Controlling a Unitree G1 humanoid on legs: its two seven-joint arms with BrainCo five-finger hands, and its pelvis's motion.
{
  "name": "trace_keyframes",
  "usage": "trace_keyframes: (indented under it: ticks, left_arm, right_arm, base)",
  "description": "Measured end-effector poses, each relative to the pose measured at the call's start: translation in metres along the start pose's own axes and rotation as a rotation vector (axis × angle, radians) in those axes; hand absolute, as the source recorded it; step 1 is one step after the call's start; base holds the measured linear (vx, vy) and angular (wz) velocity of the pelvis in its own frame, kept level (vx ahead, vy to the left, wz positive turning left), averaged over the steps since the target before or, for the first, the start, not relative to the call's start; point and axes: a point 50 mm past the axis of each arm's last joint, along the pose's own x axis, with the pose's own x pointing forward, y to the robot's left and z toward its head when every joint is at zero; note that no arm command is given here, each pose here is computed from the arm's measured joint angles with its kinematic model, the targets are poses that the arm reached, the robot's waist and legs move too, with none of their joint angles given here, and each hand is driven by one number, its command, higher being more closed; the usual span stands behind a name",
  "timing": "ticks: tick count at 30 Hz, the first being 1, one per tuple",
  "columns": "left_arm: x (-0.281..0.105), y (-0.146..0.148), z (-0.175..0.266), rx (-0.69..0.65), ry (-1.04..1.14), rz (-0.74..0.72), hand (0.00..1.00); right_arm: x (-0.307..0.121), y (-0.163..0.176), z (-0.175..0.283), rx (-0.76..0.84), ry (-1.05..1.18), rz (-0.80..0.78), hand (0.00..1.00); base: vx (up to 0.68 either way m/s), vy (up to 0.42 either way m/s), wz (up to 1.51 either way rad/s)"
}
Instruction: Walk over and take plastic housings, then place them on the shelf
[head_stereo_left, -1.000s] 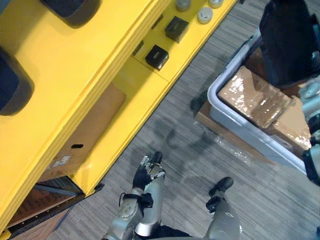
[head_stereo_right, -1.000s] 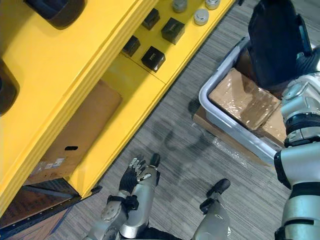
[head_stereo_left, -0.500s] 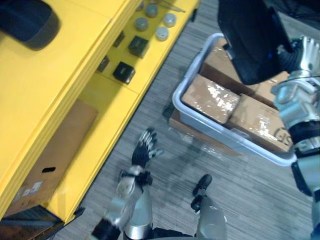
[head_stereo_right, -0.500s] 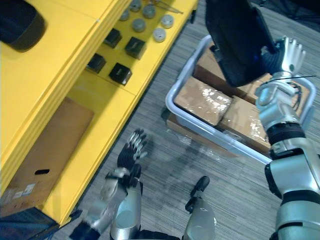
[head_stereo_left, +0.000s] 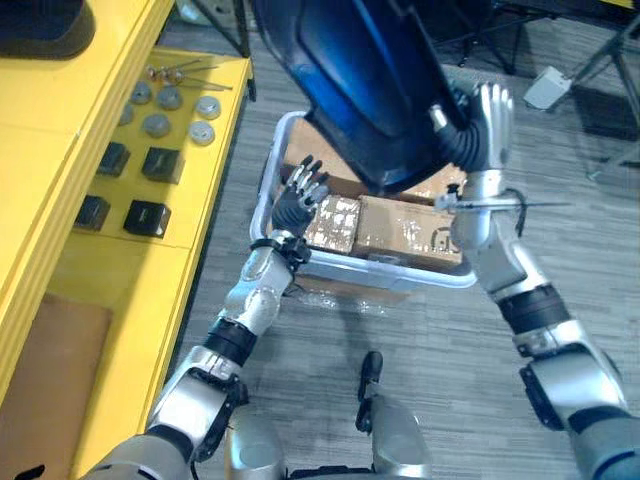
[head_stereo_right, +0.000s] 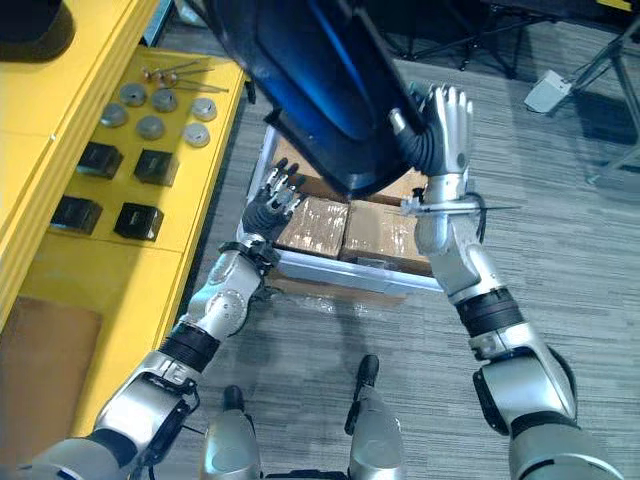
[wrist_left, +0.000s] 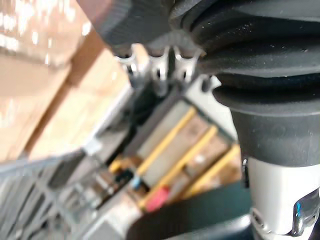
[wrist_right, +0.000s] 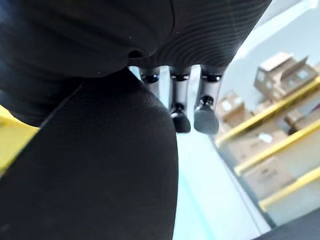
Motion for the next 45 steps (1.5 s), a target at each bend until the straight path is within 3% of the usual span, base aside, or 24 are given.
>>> trace_keyframes:
  ticks: [12,13,29,43,44,45]
  left_arm:
    - [-0.007,-0.015,-0.013,-0.094,0.015,-0.032,0.00]
    - [-0.008,-0.015,-0.014,-0.098,0.016,-0.029,1.00]
    - [-0.015,-0.005,-0.010,0.021,-0.011,0.174,1.00]
    - [-0.021,-0.004,-0.017,-0.060,-0.006,0.201,1.00]
    - [-0.021,-0.004,-0.018,-0.060,-0.006,0.201,1.00]
    - [-0.022,-0.004,-0.018,-0.057,-0.008,0.201,1.00]
  right_arm:
    - [-0.044,0.033,0.001,0.052,0.044,0.194,1.00]
    - [-0.047,0.034,0.001,0.055,0.051,0.201,1.00]
    - [-0.083,0.056,0.014,0.171,0.112,0.233,1.00]
    - [-0.101,0.058,0.019,0.224,0.162,0.206,1.00]
    - [-0.102,0.058,0.019,0.236,0.174,0.204,0.00]
    - [-0.103,0.058,0.019,0.241,0.179,0.202,0.00]
  base:
    - [0.02,0.025,0.01]
    - [-0.04,0.016,0.01]
    - [0.02,0.016,0.01]
    - [0.00,0.000,0.00]
    - [0.00,0.000,0.00]
    - [0.00,0.000,0.00]
